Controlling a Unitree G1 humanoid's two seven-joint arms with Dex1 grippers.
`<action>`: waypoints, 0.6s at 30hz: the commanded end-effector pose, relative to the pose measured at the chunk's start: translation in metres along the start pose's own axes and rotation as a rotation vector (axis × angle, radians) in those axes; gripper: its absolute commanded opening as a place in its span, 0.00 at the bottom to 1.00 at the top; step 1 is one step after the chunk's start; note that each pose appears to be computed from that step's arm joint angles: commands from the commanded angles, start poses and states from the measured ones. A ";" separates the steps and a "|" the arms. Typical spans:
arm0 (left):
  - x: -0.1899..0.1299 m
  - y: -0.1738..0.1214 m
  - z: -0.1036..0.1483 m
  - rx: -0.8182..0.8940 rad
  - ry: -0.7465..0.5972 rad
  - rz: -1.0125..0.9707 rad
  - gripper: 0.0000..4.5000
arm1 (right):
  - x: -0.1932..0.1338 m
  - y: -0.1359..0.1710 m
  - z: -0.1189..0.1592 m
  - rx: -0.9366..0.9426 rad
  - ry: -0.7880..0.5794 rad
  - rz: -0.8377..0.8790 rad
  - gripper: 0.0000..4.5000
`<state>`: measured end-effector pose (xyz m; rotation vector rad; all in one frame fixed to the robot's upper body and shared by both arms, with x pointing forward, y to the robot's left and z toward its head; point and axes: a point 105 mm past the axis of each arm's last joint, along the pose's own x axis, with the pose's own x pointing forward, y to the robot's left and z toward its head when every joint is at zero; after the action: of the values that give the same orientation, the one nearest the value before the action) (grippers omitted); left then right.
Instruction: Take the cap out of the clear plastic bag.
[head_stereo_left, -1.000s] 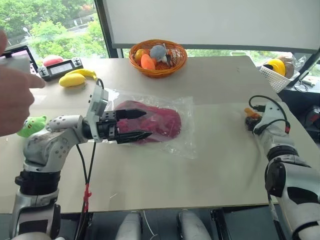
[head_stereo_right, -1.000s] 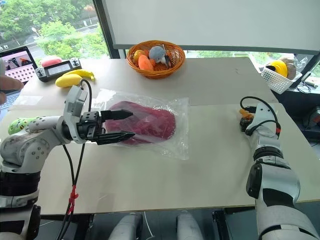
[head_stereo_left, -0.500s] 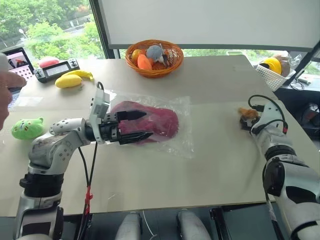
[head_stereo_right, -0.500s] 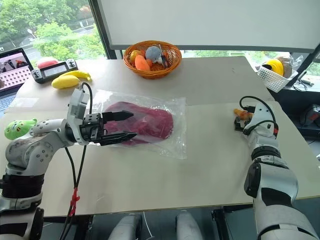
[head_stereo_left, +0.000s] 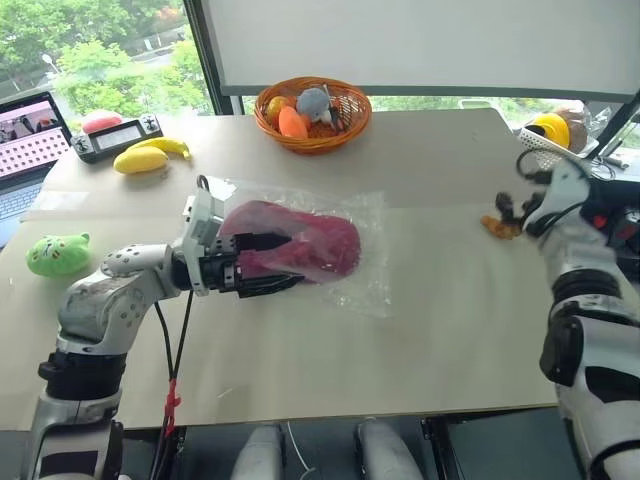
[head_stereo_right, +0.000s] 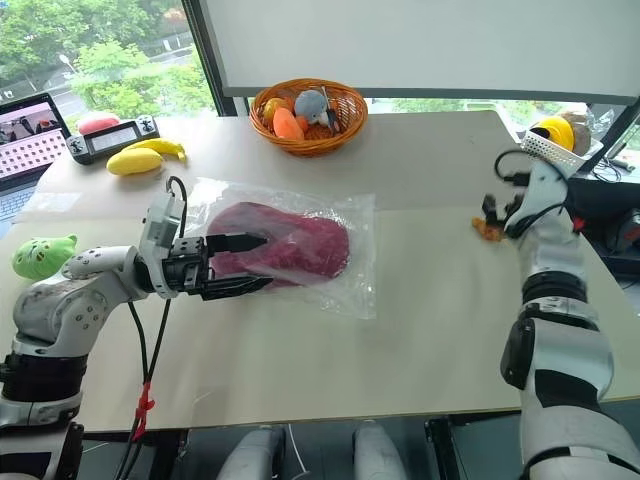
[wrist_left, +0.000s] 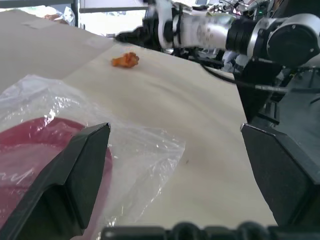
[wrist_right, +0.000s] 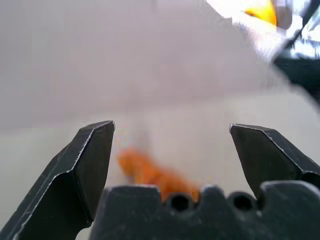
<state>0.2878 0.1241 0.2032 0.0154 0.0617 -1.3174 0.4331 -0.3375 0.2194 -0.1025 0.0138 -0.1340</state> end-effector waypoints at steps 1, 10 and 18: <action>-0.001 -0.004 0.008 0.063 -0.004 -0.008 1.00 | -0.023 0.014 0.046 -0.042 -0.123 0.154 0.99; 0.000 0.002 -0.004 0.062 0.037 0.040 1.00 | -0.166 0.153 0.055 -0.071 -0.178 1.007 0.99; 0.004 0.002 -0.031 0.076 0.131 0.078 1.00 | -0.229 0.201 0.002 -0.049 0.026 1.244 0.99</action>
<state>0.2898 0.1239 0.1622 0.1098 0.1762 -1.2456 0.2343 -0.1119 0.2019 -0.0959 0.1170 1.1258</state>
